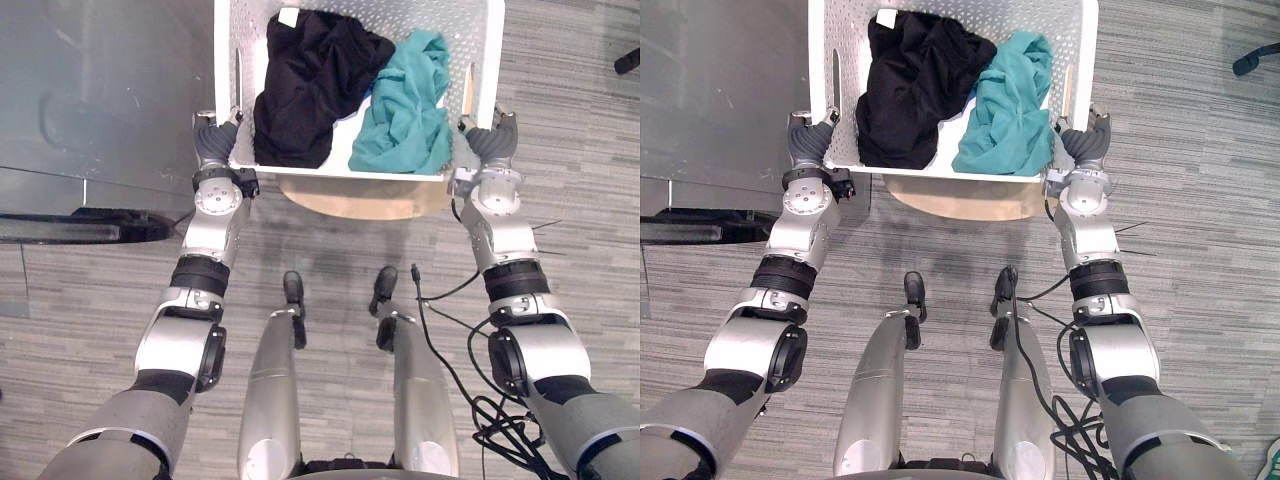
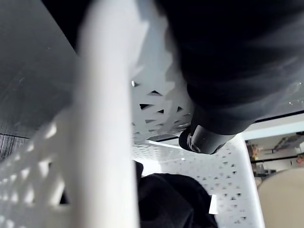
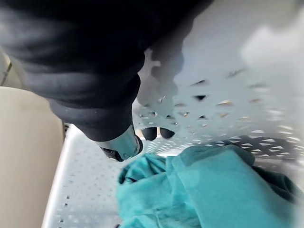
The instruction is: Pick up the laundry basket with both hands and put the clothes into the washing machine.
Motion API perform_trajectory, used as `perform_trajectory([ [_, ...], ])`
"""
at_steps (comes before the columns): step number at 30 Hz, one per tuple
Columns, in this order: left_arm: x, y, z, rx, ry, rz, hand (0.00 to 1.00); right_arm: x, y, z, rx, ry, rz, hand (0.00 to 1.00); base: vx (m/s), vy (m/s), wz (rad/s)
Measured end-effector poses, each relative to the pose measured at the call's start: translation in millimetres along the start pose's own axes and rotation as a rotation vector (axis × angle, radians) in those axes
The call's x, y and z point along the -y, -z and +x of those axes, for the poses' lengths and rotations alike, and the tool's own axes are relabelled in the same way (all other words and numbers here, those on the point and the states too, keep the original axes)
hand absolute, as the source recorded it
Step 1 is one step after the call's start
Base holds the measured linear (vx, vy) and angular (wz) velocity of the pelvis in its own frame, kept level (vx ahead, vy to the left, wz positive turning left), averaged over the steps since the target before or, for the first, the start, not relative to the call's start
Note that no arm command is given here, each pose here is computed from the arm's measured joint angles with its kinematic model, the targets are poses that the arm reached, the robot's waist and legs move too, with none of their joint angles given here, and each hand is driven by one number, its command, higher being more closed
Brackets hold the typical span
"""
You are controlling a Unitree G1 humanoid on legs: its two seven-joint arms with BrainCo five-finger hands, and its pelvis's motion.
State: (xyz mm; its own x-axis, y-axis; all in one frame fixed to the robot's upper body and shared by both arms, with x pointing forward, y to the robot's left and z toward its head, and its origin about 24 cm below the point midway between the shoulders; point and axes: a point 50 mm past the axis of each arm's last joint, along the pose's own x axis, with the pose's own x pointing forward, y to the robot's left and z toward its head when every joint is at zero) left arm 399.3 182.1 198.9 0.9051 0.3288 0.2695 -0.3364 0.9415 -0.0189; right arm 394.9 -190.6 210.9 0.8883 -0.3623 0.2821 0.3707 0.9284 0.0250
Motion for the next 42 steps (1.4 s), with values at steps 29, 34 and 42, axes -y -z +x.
perform_trajectory([
  [29, -56.9, 91.9, -141.1, -0.143, -0.146, -0.059, 0.00, 98.8, 62.1, -131.8, 0.031, 0.198, -0.064, 0.00, 0.02, -0.030, 0.07],
  [34, -65.9, 148.9, -206.2, -0.429, -0.067, -0.049, 0.00, 111.8, 122.2, -184.4, -0.256, 0.139, -0.140, 0.00, 0.16, -0.056, 0.20],
  [42, -95.3, 235.3, -300.4, -0.959, -0.011, 0.084, 0.00, 136.8, 215.3, -262.0, -0.774, 0.070, -0.242, 0.00, 0.13, -0.011, 0.21],
])
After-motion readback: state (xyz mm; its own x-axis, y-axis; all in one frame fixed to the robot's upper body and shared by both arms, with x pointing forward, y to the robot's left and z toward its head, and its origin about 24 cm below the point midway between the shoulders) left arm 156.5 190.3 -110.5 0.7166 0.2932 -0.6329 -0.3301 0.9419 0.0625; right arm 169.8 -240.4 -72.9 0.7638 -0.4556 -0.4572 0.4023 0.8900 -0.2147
